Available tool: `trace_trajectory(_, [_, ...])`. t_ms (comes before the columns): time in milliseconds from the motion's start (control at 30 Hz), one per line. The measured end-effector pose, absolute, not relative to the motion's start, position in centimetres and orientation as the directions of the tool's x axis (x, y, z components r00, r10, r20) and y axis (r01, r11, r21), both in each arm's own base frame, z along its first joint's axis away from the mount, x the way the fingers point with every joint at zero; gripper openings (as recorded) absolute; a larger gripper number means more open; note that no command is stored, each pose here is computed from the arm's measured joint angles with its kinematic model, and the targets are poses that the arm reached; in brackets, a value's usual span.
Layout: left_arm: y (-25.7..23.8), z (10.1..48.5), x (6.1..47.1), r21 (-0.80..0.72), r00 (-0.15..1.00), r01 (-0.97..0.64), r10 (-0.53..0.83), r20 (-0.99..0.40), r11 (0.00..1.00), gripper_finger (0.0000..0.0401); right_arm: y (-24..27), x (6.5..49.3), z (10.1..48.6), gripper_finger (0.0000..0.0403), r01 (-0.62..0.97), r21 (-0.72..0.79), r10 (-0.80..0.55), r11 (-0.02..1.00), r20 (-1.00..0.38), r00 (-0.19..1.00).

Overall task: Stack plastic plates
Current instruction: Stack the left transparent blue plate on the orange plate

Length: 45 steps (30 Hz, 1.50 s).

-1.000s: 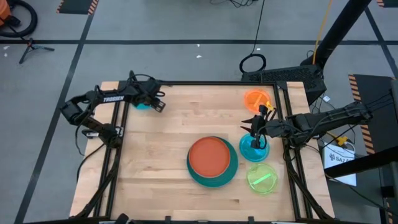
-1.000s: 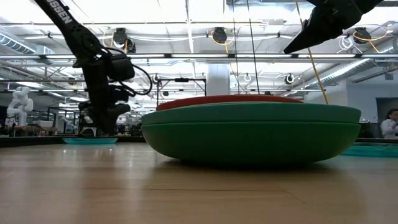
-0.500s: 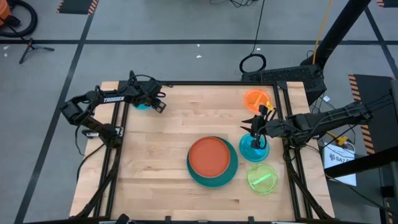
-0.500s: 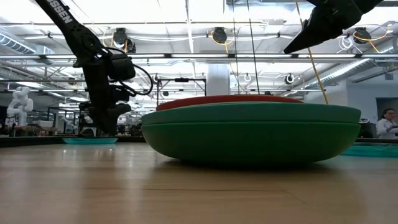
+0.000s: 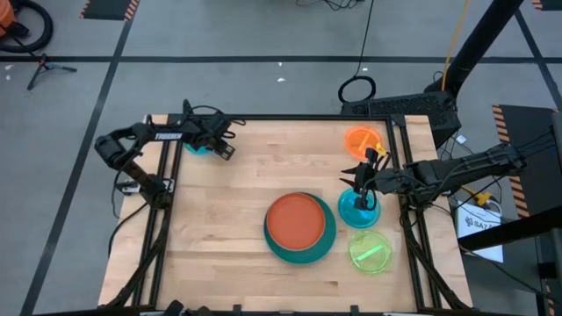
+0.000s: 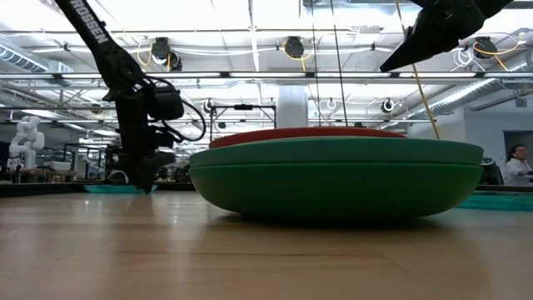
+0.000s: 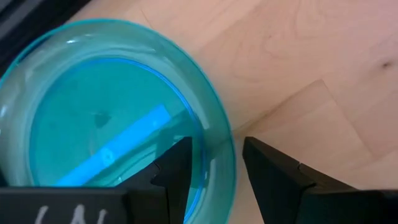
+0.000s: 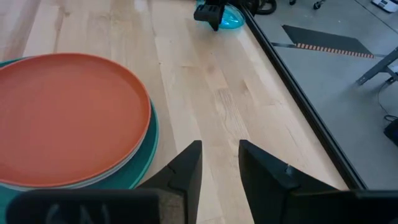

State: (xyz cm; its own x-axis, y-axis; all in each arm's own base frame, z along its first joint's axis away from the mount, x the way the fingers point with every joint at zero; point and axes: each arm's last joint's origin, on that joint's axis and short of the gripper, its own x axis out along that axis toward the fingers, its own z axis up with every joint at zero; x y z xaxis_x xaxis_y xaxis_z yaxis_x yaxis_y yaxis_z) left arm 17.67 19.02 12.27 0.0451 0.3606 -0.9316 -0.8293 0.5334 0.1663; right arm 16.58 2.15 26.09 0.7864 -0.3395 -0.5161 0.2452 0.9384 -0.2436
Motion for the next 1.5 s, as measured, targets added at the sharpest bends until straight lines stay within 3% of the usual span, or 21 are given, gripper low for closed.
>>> trace_trajectory(300, [19.1,11.9,18.3,0.215,0.033,-0.825,0.424,-0.905,0.523,0.0147,2.2,16.6,26.1,0.0098,0.244,-0.244,-0.339,0.938,-0.517,0.786])
trace_trajectory(767, [18.5,11.8,19.0,0.215,0.046,-0.815,0.429,-0.902,0.539,0.0012,2.1,16.5,26.0,0.0098,0.252,-0.235,-0.34,0.939,-0.526,0.779])
trace_trajectory(1033, [16.6,12.0,20.3,0.278,0.025,-0.78,0.472,-0.881,0.561,0.0006,2.1,16.5,26.0,0.0098,0.252,-0.235,-0.341,0.939,-0.526,0.779])
trace_trajectory(1500, [10.3,17.8,21.8,0.2,0.283,-0.659,0.486,-0.827,0.725,0.0006,2.1,16.5,26.0,0.0098,0.255,-0.229,-0.34,0.939,-0.525,0.78])
